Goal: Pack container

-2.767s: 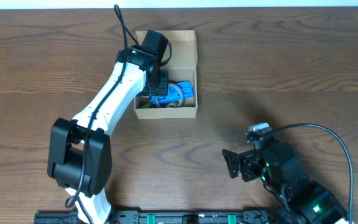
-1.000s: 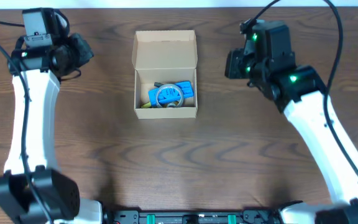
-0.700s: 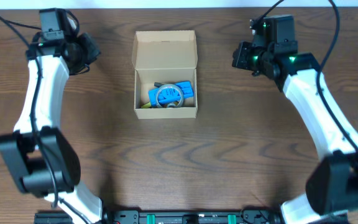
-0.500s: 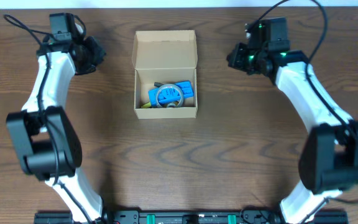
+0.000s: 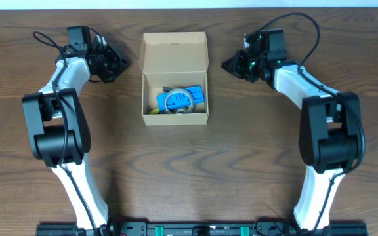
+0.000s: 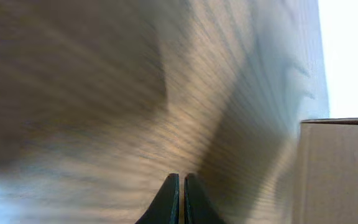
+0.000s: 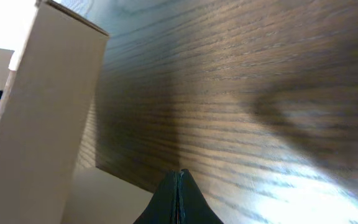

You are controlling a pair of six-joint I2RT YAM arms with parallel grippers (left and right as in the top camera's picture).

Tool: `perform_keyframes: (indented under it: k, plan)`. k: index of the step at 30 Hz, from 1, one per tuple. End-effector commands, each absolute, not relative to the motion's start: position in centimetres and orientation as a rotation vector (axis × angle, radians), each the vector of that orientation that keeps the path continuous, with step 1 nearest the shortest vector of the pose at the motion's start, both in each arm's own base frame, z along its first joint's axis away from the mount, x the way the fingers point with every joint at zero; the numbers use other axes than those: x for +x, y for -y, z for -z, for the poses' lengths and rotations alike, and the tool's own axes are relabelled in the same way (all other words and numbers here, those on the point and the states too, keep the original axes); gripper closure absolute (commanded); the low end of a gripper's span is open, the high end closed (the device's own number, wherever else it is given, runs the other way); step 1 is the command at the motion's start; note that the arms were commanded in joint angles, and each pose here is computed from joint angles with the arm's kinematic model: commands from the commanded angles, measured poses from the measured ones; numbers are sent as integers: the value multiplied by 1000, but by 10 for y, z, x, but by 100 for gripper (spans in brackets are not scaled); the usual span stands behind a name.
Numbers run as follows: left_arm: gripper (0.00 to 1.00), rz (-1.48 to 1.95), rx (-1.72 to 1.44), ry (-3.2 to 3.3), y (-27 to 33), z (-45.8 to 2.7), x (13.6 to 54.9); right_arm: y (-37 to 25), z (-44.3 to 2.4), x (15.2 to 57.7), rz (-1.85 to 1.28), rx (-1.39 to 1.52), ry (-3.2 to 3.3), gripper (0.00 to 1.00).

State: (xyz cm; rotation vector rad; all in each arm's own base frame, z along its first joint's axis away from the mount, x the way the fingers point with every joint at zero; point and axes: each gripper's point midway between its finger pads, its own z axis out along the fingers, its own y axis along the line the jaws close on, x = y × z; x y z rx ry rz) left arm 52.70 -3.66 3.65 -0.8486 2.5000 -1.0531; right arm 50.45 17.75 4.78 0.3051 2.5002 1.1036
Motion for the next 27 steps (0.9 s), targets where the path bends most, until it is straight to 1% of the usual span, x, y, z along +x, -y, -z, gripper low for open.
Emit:
perform_keyframes:
  k: [1, 13, 21, 27]
  plan:
    - [95, 1246, -858, -2468, 52, -40, 531, -191, -44, 507, -1212, 348, -2495, 99]
    - [95, 1425, -793, -2423, 67, -46, 535, -229, -36, 517, -1332, 309, -2405, 99]
    - [95, 1539, -705, -2396, 78, -59, 532, -252, -49, 517, -1366, 196, -2355, 99]
    - [95, 1608, -627, -2360, 83, -71, 533, -258, -65, 526, -1358, 105, -2305, 99]
